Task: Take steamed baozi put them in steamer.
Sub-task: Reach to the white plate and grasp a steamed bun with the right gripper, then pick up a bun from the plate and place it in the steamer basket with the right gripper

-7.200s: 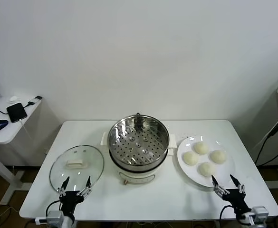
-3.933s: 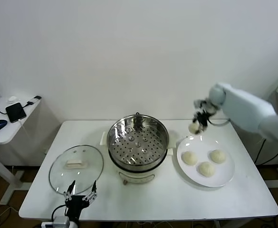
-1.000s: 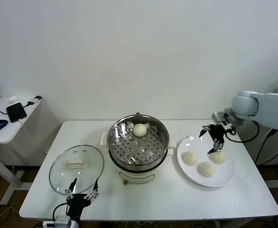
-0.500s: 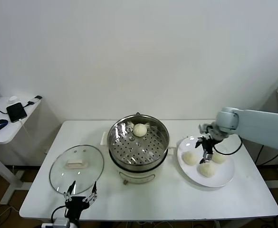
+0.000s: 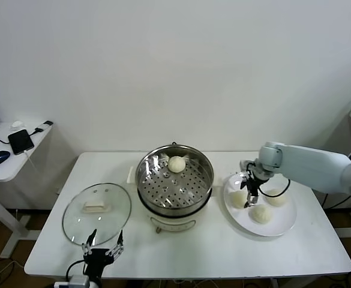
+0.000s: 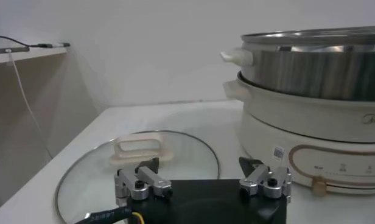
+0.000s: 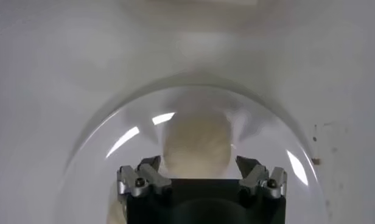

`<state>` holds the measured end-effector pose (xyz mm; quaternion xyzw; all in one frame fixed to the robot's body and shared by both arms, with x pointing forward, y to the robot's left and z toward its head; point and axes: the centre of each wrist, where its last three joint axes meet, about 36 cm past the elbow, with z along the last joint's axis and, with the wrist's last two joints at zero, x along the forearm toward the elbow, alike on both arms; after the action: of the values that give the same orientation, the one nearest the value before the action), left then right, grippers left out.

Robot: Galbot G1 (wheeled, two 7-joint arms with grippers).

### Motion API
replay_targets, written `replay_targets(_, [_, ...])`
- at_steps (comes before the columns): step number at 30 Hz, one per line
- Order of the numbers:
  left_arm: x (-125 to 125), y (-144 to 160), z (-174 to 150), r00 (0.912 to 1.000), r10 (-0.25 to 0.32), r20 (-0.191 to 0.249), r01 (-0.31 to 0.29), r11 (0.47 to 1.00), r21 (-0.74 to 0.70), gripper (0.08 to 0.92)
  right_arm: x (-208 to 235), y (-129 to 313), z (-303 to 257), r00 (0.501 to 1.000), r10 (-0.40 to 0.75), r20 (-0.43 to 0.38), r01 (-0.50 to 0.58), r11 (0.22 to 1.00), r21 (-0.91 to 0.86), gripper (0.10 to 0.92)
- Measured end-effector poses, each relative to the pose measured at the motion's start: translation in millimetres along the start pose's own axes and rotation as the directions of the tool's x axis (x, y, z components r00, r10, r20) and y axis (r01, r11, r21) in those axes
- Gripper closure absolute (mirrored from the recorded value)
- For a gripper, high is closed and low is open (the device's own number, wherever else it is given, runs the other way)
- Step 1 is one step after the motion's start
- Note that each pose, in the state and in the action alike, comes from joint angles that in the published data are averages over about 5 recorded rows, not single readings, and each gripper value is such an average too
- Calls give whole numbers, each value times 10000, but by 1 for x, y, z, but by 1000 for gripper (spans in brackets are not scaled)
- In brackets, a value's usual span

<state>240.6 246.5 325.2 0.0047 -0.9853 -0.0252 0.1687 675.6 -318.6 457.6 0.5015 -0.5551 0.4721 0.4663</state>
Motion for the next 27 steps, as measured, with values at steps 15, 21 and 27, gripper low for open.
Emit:
replay_targets(15, [4,1,-4,10000,13,47,-13,10000,-4,177,26,-14,-6,9999,-133,7,133,9984,552,326])
replay_targets(21, [4,0,-8,9999,47,110,-47,10000,17,177,95,-33,-22,9998,73,205,-91,9959,904,327])
replay_targets(27, [4,0,-14,9997,142,185,-142,9999,20,177,195,-48,-63,9960,429,778,-514,9925,1105,324])
